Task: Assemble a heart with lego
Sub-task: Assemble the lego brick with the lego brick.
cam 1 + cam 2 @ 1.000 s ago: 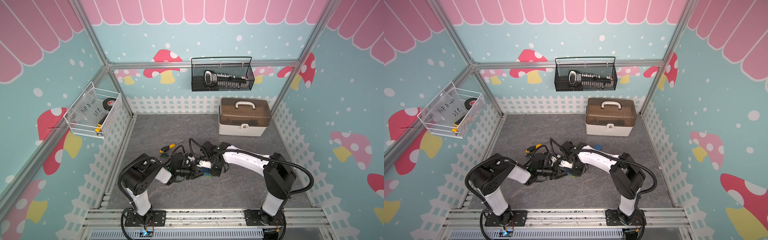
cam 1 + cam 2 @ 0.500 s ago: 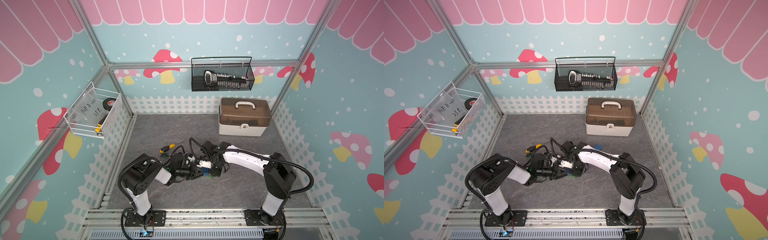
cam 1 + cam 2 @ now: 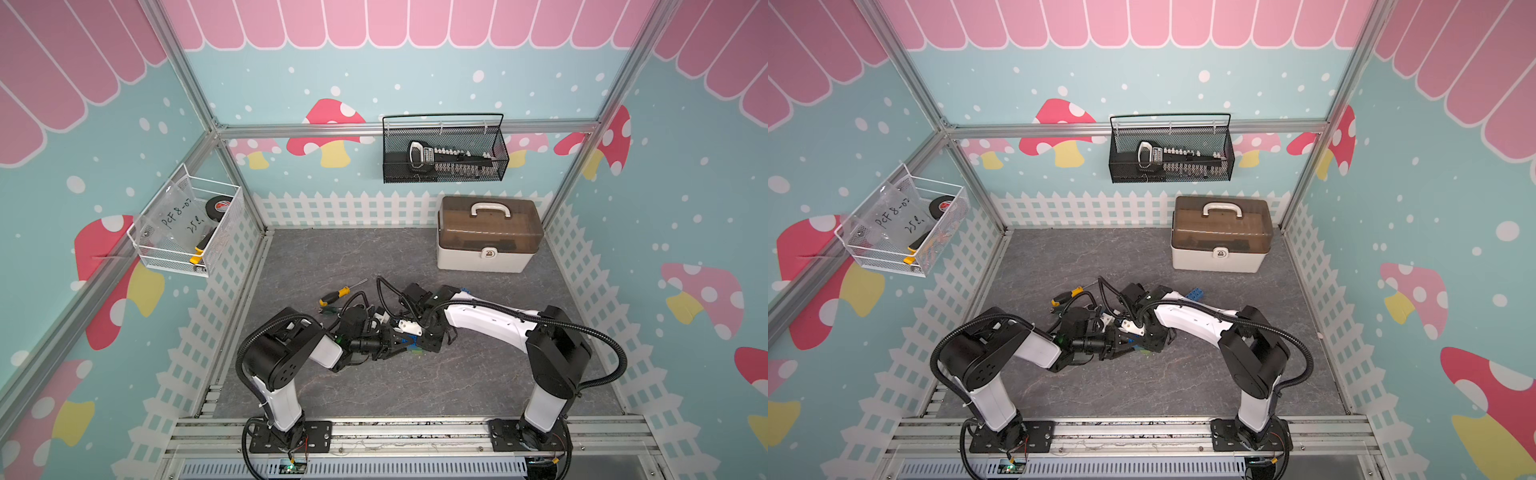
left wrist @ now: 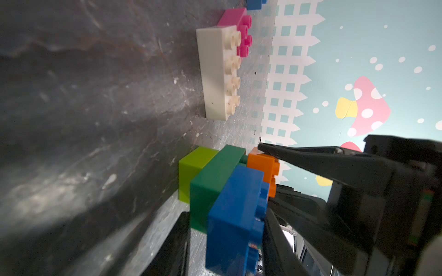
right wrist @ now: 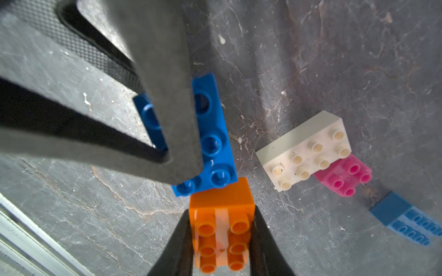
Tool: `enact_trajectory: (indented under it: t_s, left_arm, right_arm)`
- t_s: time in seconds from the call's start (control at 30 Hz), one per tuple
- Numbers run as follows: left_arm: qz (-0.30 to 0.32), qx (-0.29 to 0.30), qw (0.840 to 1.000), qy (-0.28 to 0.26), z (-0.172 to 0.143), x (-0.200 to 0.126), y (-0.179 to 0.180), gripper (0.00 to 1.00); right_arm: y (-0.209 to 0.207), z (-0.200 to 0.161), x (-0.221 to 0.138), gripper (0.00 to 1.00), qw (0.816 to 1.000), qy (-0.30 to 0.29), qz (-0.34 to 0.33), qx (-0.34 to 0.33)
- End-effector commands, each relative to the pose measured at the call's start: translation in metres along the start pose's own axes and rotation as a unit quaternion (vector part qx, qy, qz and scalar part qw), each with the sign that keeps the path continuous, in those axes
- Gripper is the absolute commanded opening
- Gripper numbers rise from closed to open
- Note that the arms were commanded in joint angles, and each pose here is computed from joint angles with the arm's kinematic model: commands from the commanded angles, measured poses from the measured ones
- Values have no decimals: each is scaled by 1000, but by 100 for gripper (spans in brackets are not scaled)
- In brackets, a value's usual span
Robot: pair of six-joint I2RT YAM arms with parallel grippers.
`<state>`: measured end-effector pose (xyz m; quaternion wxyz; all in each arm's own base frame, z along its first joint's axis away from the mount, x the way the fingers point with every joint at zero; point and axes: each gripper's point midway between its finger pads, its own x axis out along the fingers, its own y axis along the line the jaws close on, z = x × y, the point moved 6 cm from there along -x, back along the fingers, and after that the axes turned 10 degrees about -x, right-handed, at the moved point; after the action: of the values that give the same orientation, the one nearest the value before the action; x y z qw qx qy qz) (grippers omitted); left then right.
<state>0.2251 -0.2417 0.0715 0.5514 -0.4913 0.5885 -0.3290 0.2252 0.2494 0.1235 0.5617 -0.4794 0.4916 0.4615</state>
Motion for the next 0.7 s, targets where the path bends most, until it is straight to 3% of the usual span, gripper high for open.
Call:
enact_trajectory:
  t_s: [0.0,0.3,0.5,0.67]
  left_arm:
    - [-8,4,1000,7,-3,1,0,34]
    - [-13,7,1000,19,-2,4,0,34]
    - [-17,11,999,38,-1,9,-1,34]
    - [-10,16,999,42,0,9,-2,34]
  right_arm:
    - [14,-1,10,6,998,-17,53,-40]
    - [11,0,15,6,991,2,59,-118]
    - [14,10,7,6,980,-46,91,-171]
    - [-4,13,11,3,986,-13,60,-158]
